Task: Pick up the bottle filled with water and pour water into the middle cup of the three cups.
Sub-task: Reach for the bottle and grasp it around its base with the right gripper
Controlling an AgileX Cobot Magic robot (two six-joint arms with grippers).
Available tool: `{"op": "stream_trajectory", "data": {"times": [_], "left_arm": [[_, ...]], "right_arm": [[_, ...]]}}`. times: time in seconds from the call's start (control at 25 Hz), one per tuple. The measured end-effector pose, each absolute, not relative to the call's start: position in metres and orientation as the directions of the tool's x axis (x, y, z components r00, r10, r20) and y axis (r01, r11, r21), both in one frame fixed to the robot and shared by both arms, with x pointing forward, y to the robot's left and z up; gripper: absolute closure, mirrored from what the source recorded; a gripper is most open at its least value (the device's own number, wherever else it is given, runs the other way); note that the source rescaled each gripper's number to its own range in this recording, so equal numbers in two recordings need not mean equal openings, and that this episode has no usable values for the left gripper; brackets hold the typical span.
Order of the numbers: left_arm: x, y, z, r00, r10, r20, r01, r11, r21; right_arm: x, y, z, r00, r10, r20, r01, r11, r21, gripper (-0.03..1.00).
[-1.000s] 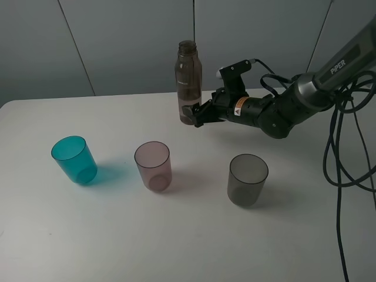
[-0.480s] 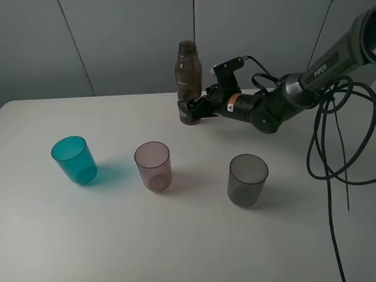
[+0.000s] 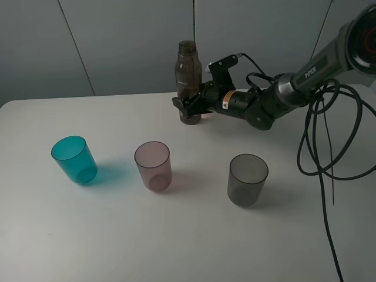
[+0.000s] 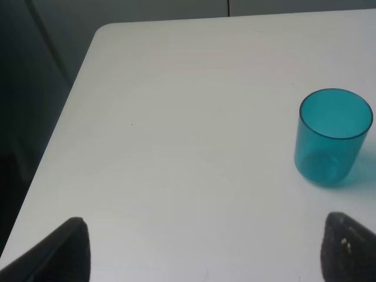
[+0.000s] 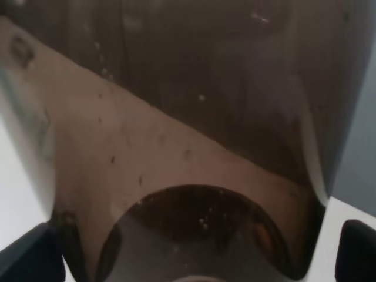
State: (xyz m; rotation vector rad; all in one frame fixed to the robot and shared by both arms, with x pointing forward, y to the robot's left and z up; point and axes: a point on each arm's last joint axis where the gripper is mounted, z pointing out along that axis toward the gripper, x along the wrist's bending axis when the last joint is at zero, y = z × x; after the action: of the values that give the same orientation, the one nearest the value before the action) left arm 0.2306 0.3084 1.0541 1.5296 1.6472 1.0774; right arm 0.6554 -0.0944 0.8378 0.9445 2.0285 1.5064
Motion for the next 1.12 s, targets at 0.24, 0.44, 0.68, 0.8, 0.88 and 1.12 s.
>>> {"op": "stream_trajectory", "data": {"times": [0.24,0.44,0.68,0.8,0.88,1.12], "left_arm": [[0.231,0.308,1.054,-0.120,0.990,0.077,0.467,-0.012,0.884],[0.231,0.308,1.054,-0.120,0.990,0.077,0.467,-0.012,0.884],[0.231,0.308,1.054,-0.118,0.990,0.082,0.468,-0.018,0.884],[0.231,0.308,1.054,-0.118,0.990,0.082,0.468,-0.018,0.884],[0.231,0.308,1.054,-0.118,0.990,0.082,0.468,-0.018,0.884],[0.231,0.308,1.054,-0.118,0.990,0.082,0.468,-0.018,0.884]], "right_arm": [[0.656,-0.092,0.836,-0.684,0.728,0.054,0.245,0.159,0.956,-0.03],[0.659,-0.087,0.837,-0.693,0.719,0.056,0.226,0.143,0.964,-0.03],[0.664,-0.077,0.833,-0.703,0.709,0.055,0.210,0.134,0.968,-0.03],[0.666,-0.074,0.835,-0.703,0.709,0.053,0.205,0.131,0.970,-0.03],[0.667,-0.073,0.836,-0.702,0.710,0.053,0.200,0.125,0.972,-0.03],[0.669,-0.074,0.837,-0.690,0.721,0.061,0.206,0.114,0.972,-0.03]]}}
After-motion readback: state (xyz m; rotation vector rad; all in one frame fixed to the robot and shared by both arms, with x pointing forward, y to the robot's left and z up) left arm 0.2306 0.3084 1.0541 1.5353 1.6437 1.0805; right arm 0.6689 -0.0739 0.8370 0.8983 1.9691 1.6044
